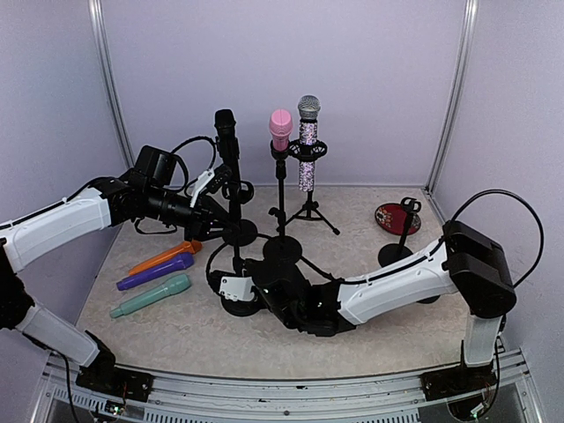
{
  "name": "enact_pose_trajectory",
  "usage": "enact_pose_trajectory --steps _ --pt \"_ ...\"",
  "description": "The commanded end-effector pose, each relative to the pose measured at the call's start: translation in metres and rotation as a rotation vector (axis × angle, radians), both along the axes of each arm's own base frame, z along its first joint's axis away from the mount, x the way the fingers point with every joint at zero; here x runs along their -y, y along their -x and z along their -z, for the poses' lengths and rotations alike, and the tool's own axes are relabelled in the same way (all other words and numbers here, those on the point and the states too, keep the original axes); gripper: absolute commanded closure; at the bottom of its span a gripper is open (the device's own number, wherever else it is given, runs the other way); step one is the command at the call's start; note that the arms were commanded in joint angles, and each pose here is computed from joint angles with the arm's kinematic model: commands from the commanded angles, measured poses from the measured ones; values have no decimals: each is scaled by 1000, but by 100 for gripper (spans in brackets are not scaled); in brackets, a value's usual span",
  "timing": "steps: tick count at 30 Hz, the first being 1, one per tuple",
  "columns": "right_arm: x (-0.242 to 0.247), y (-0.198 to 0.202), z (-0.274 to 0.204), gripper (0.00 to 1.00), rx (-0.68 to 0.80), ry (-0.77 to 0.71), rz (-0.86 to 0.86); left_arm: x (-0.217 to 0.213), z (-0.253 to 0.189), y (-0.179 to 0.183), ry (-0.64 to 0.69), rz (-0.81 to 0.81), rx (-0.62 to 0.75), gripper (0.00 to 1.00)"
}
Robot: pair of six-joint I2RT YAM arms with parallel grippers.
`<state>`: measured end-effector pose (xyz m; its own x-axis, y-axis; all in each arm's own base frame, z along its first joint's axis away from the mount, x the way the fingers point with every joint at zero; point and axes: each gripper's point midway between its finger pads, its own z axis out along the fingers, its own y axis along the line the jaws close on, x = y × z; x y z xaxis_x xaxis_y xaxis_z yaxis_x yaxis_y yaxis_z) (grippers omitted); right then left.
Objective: Remove the microphone from the stand
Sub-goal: Unscrew the knob on the stand of the microphone stand, then adjust the microphone stand.
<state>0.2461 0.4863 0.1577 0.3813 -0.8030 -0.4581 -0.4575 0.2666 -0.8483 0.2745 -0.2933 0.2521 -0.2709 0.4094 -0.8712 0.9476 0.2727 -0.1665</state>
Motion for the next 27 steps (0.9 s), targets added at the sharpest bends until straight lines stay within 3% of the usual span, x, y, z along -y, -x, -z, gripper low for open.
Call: enact_pose_trajectory --steps 1,4,6,9,12,15,20,27 --pt "-1 2 -31 62 123 -13 27 0 -9 -4 7 -6 34 72" --pt "5 6 -60 43 64 -150 44 -8 -9 -2 2 -15 31 72" --pt "8 16 -83 36 -33 -264 5 -14 -10 1 3 -17 32 69" --pt "15 27 -120 27 -150 -419 -60 -27 -5 5 -12 -26 30 49" --pt "20 23 -159 26 -243 -549 -101 -38 -2 8 -21 -34 27 31" --pt "23 15 -194 26 -326 -661 -143 -44 -4 11 -19 -28 36 21" --pt "25 3 -231 26 -414 -795 -172 -53 -11 10 -16 -47 57 20" --pt "11 -16 -227 33 -528 -807 -120 -63 -13 6 -9 -70 67 22"
